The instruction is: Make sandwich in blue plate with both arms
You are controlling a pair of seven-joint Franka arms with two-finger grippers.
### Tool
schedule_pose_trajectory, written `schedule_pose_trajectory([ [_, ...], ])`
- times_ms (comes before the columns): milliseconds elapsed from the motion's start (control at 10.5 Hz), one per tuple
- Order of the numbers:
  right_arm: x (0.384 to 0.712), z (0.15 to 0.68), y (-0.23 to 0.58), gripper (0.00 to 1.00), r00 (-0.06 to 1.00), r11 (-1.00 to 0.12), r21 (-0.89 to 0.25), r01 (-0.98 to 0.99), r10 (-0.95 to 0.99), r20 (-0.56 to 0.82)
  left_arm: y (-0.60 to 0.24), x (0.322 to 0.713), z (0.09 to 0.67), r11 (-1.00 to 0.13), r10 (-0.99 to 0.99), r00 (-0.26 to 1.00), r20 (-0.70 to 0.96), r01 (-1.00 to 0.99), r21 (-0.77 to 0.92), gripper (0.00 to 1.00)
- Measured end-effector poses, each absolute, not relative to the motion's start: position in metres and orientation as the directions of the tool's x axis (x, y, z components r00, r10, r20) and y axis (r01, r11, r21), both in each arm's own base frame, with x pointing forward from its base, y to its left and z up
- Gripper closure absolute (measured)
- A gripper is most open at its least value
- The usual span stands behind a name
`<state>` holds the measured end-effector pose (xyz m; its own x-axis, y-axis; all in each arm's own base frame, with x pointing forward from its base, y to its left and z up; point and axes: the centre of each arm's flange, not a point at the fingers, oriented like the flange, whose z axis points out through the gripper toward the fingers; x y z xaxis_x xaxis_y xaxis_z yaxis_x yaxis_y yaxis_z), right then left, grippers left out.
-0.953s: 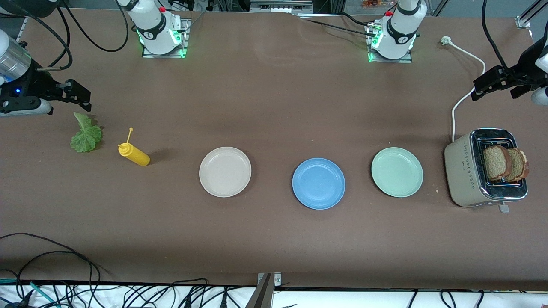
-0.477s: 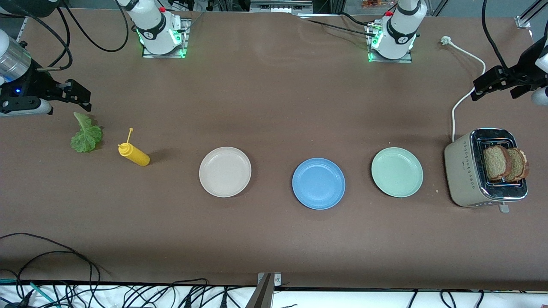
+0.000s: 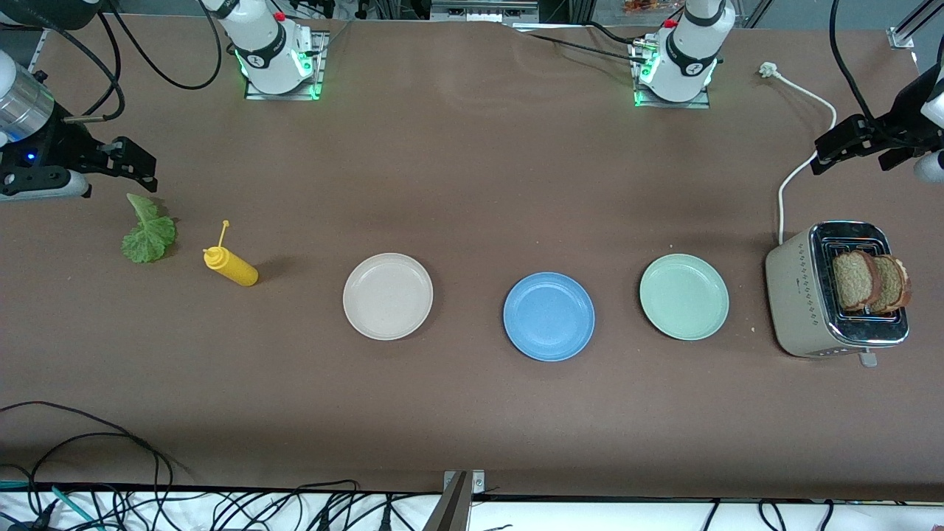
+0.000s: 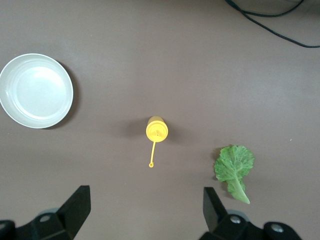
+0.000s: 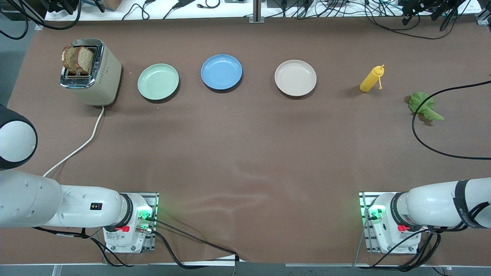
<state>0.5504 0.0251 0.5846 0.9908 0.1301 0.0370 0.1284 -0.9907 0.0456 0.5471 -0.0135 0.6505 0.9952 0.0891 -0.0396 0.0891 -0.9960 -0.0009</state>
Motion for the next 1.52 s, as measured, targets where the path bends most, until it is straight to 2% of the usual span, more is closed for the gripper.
schedule_pose_trajectory([
  [1525,0.55,0.584,0.025,0.0,0.991,-0.991,0.045,0.128,0.13,0.037,-0.01,0.554,0.638,-0.995,0.096,0.993,-0.063,0.096,-0.004,0.0],
])
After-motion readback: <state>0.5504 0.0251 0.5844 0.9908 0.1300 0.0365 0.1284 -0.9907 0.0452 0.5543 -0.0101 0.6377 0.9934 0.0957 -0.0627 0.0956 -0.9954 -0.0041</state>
